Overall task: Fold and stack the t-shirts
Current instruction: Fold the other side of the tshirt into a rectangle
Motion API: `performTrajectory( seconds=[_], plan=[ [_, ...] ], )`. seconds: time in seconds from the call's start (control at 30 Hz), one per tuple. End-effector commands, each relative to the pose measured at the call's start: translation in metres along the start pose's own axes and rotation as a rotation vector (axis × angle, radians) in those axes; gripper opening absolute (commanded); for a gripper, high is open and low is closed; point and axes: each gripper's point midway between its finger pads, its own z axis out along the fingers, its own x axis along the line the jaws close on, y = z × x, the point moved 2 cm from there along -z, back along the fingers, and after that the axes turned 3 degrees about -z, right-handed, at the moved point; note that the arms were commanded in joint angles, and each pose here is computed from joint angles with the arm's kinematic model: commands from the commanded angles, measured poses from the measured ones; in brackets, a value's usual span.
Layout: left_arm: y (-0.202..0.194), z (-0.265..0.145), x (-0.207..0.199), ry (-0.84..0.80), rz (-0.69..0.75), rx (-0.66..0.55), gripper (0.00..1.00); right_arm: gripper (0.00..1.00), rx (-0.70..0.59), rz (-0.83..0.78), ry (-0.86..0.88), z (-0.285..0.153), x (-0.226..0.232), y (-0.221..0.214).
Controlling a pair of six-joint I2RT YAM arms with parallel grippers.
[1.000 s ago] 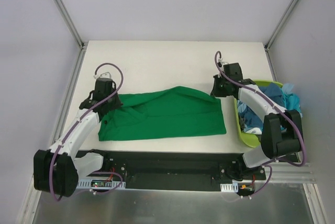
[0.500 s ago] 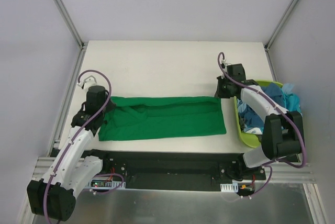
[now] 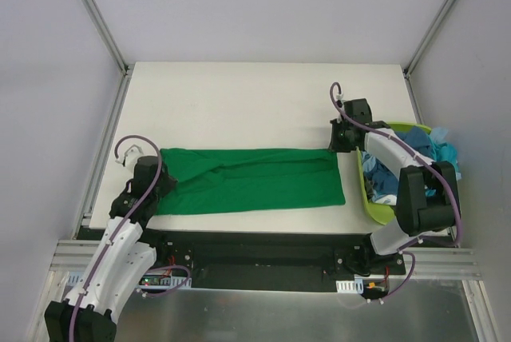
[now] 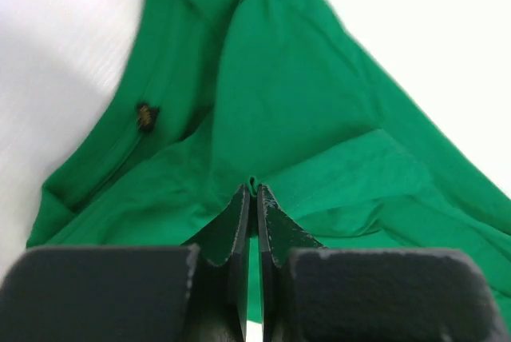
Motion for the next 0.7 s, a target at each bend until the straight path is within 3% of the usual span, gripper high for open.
performTrajectory(
  seconds=[0.0,0.07,0.13,0.17,0.27,0.33,0.4,0.53,0.67],
  plan=[
    [-0.017,-0.006,0.025,0.113,-0.125,0.040,0.02,0.11,-0.044,0.020,-0.085,-0.008,-0.014,0.004],
    [-0.014,-0.010,0.032,0.161,-0.147,0.019,0.19,0.16,-0.064,0.022,-0.091,-0.015,-0.014,0.006],
    [-0.010,-0.016,0.030,0.165,-0.149,0.022,0.46,0.26,-0.091,0.023,-0.082,-0.024,-0.012,0.009],
    [-0.008,-0.019,0.027,0.155,-0.147,0.026,0.53,0.30,-0.106,0.022,-0.070,-0.028,-0.010,0.011],
    [0.002,-0.028,0.014,0.117,-0.143,0.022,0.84,0.55,-0.156,0.012,-0.015,-0.044,0.000,0.018],
    [0.012,-0.033,0.000,0.073,-0.126,0.021,0.98,0.70,-0.185,-0.015,0.062,-0.054,0.015,0.021],
    [0.016,-0.035,-0.028,-0.040,-0.069,0.070,0.99,0.96,-0.208,-0.063,0.108,-0.060,0.031,0.019],
    [-0.002,-0.019,-0.090,-0.310,0.014,0.258,0.99,0.96,-0.201,-0.127,0.184,-0.057,0.064,0.007],
    [-0.006,0.016,-0.106,-0.268,0.093,0.337,0.99,0.96,-0.115,-0.086,0.280,-0.034,0.085,-0.016]
  ],
)
